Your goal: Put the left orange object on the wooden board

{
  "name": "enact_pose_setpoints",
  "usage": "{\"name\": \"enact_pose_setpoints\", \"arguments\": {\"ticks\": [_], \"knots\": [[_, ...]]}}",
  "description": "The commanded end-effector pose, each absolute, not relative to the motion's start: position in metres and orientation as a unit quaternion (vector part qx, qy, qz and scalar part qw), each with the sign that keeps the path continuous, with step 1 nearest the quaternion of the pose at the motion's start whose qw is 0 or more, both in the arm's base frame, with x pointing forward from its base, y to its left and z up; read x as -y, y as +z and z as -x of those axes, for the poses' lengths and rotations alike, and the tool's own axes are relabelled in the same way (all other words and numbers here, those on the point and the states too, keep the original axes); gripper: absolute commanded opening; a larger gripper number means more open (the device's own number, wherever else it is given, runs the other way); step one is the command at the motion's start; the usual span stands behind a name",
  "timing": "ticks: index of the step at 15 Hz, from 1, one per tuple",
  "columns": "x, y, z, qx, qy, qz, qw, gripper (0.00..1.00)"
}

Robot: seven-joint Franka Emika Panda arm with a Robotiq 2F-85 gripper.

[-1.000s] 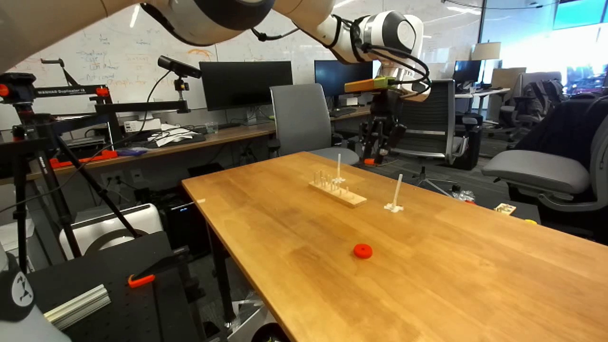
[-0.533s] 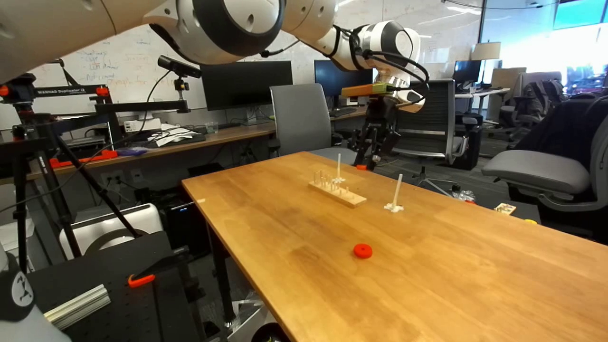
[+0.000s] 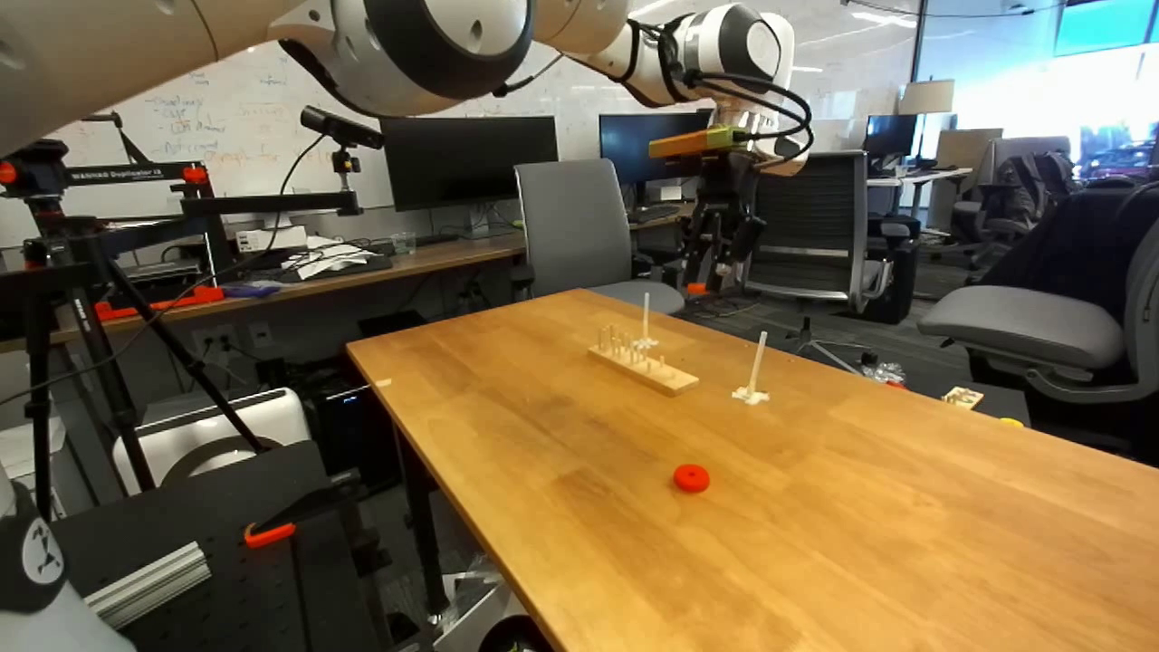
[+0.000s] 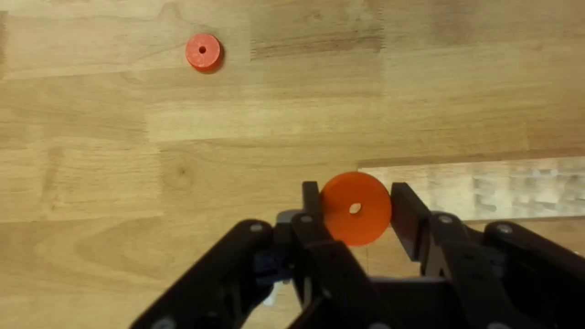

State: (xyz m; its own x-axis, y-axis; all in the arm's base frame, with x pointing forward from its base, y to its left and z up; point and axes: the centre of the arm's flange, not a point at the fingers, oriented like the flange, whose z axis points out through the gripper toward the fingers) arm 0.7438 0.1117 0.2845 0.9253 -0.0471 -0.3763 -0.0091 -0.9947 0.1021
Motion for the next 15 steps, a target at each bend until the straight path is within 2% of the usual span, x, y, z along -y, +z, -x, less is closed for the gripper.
{"name": "enact_pose_setpoints", "arguments": {"ticks": [1, 4, 8, 15], "knots": [[-0.141, 0.307, -0.678, 0.039, -0.149, -0.987, 0.051, 0.17], [-0.144, 0.288, -0.673, 0.064, -0.14, -0.988, 0.029, 0.17], [-0.17, 0.233, -0.674, 0.065, -0.152, -0.985, 0.042, 0.17], [-0.212, 0.16, -0.634, 0.049, -0.152, -0.986, 0.052, 0.17]]}}
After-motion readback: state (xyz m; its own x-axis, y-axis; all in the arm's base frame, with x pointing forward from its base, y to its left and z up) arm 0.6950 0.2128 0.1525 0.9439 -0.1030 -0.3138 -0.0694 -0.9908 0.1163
